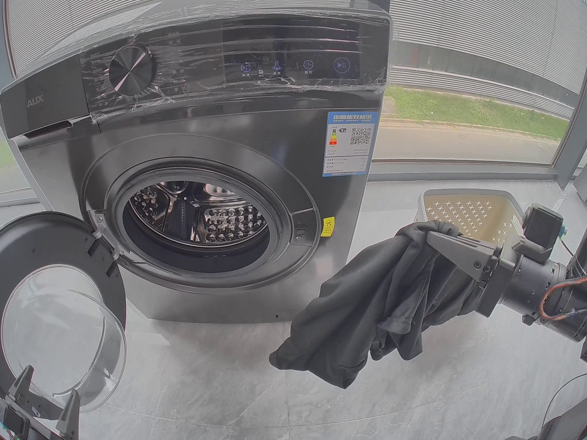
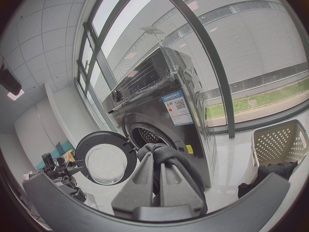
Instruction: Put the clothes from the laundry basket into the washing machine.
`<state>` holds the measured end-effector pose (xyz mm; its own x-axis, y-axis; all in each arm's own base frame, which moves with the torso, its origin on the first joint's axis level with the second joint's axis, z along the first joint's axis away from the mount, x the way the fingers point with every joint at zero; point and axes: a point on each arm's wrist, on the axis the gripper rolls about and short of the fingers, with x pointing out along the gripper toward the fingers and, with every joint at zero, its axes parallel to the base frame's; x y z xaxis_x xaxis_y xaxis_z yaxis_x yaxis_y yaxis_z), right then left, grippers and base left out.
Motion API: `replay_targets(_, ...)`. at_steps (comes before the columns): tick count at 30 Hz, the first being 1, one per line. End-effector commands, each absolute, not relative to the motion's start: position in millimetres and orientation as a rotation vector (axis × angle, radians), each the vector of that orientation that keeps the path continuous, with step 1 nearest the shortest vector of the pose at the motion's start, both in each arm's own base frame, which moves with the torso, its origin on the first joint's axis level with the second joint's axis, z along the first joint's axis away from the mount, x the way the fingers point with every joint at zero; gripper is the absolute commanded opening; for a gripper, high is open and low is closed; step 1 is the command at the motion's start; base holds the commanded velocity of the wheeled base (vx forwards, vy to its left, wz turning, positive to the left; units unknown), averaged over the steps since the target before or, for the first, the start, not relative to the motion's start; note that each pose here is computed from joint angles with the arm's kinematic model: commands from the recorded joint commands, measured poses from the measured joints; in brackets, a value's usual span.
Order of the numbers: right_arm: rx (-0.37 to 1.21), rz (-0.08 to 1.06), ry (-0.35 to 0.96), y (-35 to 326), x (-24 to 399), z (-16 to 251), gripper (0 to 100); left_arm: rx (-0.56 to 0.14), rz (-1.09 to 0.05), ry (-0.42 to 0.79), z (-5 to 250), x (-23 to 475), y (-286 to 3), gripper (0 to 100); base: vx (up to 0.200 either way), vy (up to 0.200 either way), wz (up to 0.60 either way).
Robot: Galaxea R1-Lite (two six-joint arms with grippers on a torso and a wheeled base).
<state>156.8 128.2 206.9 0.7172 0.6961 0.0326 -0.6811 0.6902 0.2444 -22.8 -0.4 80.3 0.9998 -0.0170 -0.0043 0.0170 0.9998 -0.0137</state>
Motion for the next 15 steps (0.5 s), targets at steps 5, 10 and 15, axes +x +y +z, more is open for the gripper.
replay_targets(5, 0.252, 0.781, 0.053, 128.5, 156.4, 210.0, 0, -0.014, -0.017, 0.003, 75.9, -22.9, -0.4, 100, -0.160, 0.000, 0.00)
replay_targets(10, 0.256, 0.784, 0.054, 127.3, 157.5, 210.4, 0, -0.014, -0.017, 0.003, 75.9, -22.9, -0.4, 100, -0.080, 0.000, 0.00)
replay_targets(15, 0.261, 0.784, 0.052, 126.2, 157.3, 211.4, 0, -0.014, -0.017, 0.003, 75.9, -22.9, -0.4, 100, 0.000, 0.000, 0.00)
